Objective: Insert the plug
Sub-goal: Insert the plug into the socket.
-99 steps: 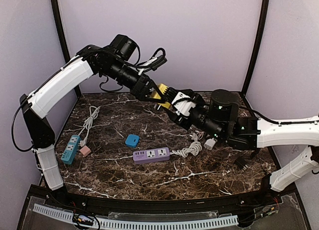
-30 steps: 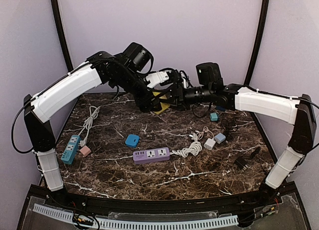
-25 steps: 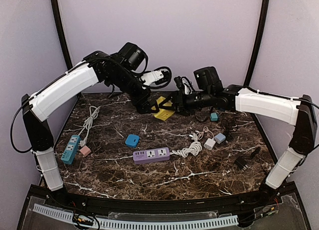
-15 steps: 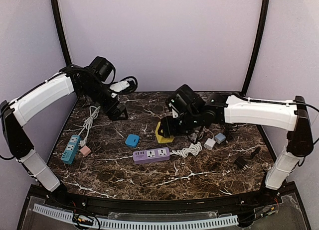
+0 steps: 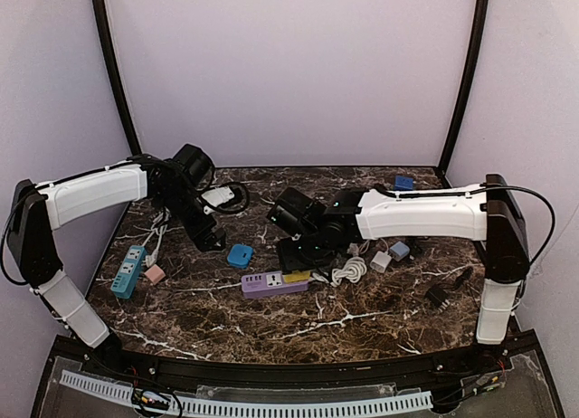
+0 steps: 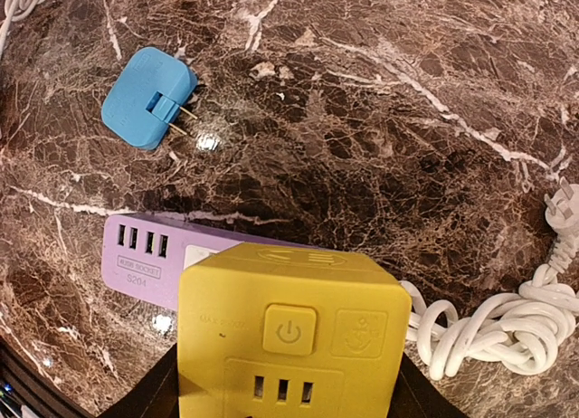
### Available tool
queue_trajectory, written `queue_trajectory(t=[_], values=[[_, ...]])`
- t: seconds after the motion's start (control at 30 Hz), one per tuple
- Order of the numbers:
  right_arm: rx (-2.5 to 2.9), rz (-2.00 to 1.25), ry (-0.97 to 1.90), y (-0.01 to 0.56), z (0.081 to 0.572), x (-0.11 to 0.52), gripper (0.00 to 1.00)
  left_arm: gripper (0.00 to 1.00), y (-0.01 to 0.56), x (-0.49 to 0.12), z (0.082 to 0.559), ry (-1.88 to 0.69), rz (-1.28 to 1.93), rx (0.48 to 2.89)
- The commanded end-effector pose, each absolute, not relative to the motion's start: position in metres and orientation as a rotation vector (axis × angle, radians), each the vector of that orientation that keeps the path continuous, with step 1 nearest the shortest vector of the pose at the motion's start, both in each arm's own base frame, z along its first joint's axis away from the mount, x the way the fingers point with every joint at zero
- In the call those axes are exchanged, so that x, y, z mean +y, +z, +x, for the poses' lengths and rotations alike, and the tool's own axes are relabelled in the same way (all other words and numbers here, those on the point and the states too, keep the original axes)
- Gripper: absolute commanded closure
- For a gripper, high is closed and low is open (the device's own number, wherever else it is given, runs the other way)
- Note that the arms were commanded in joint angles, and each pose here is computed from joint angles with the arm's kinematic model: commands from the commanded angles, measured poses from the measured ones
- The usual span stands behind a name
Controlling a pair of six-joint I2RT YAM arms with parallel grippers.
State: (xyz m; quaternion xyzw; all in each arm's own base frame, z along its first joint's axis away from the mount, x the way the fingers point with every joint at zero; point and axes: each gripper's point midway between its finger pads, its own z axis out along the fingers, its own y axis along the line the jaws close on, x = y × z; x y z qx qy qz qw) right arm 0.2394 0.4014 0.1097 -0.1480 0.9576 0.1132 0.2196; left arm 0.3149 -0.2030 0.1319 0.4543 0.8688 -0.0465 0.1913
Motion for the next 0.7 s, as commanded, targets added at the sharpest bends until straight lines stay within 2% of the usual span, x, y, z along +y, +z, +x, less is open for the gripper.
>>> queue_trajectory(t=[0.0,0.5,0.67], values=[[2.630,-0.381,0.272,0.111,0.243,0.403,1.00,0.01,0.138,-0.202,0.319,-0.133,1.261,2.415],[2.737,-0.376,0.223,0.087,0.220,0.396,1.00,0.01,0.139,-0.199,0.322,-0.125,1.256,2.417],[2.754,-0.380,0.140,0.076,0.231,0.381,1.00,0.01,0.138,-0.199,0.322,-0.124,1.256,2.416]])
